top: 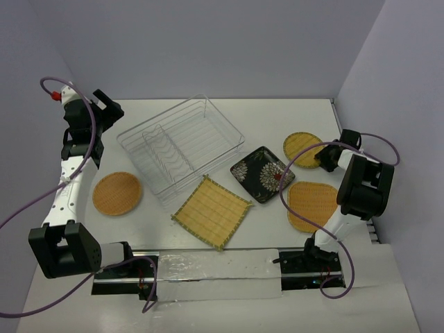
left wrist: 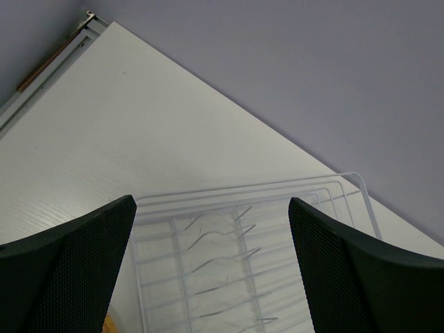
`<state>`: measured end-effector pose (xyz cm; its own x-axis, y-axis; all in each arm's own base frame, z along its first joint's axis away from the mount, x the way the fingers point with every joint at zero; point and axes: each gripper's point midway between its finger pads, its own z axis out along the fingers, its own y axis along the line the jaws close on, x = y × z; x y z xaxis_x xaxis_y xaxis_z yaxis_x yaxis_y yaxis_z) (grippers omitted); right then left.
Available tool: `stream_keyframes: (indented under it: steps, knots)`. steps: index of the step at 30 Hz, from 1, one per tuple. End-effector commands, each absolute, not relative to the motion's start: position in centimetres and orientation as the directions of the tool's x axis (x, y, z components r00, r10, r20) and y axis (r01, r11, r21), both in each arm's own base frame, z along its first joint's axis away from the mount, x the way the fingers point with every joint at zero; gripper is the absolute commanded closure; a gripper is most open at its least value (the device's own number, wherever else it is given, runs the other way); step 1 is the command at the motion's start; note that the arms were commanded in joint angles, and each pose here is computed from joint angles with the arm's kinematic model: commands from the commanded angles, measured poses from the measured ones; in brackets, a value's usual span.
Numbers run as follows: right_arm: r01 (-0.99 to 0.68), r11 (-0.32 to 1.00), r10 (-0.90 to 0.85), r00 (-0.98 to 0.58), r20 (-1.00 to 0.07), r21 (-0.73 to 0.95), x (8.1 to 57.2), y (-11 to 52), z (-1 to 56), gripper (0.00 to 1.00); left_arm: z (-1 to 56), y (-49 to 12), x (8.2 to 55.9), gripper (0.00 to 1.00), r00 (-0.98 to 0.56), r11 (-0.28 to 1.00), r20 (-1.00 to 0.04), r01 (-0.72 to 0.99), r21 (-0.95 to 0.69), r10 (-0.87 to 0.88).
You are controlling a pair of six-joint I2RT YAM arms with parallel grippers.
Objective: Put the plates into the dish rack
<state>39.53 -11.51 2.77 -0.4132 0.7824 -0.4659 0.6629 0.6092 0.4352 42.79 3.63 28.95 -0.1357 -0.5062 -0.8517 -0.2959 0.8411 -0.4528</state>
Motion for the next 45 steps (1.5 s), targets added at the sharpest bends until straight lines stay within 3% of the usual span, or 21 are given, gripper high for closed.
stream_keyframes:
  steps: [1,8,9,10,16,24,32,36,40,45]
  knots:
    - [0.652,0.600,0.790,-0.390,-0.473,0.463,40.9,-12.1,3.4,0.55,33.1,4.3,42.8,0.01,-0.042,0.844,-0.870,-0.267,-0.464,-0.491]
    - [0.665,0.570,0.813,-0.373,-0.447,0.482,40.8,-12.3,3.3,0.82,33.7,4.5,42.3,0.01,-0.025,0.843,-0.873,-0.273,-0.463,-0.488]
    - [0.664,0.572,0.812,-0.374,-0.447,0.482,40.8,-12.3,3.3,0.87,33.7,4.5,42.2,0.01,-0.027,0.843,-0.873,-0.273,-0.463,-0.488]
    - [0.665,0.572,0.811,-0.373,-0.450,0.481,40.7,-12.4,3.4,1.00,33.8,4.6,42.0,0.01,-0.022,0.842,-0.873,-0.278,-0.462,-0.487]
    - [0.628,0.612,0.779,-0.375,-0.503,0.481,41.0,-12.6,5.3,1.00,35.0,4.3,40.9,0.01,0.004,0.848,-0.877,-0.253,-0.466,-0.481]
    - [0.451,0.666,0.725,-0.208,-0.656,0.594,41.9,-12.1,15.2,1.00,36.6,2.0,40.1,0.01,-0.005,0.867,-0.872,-0.114,-0.486,-0.490]
    - [0.290,0.723,0.683,-0.169,-0.710,0.627,41.7,-10.3,20.8,1.00,36.7,-0.7,40.2,0.01,-0.079,0.885,-0.883,0.016,-0.465,-0.462]
    - [0.148,0.772,0.635,-0.158,-0.756,0.618,41.0,-8.1,24.9,1.00,37.7,-4.4,40.3,0.01,-0.125,0.862,-0.888,0.217,-0.459,-0.442]
    - [-0.029,0.818,0.563,-0.164,-0.810,0.574,39.7,-3.9,29.8,1.00,38.9,-11.4,39.4,0.01,-0.188,0.758,-0.908,0.501,-0.417,-0.375]
    - [-0.245,0.820,0.473,-0.218,-0.854,0.516,38.0,3.0,32.9,1.00,38.9,-19.6,39.0,0.01,-0.291,0.604,-0.912,0.683,-0.410,-0.290]
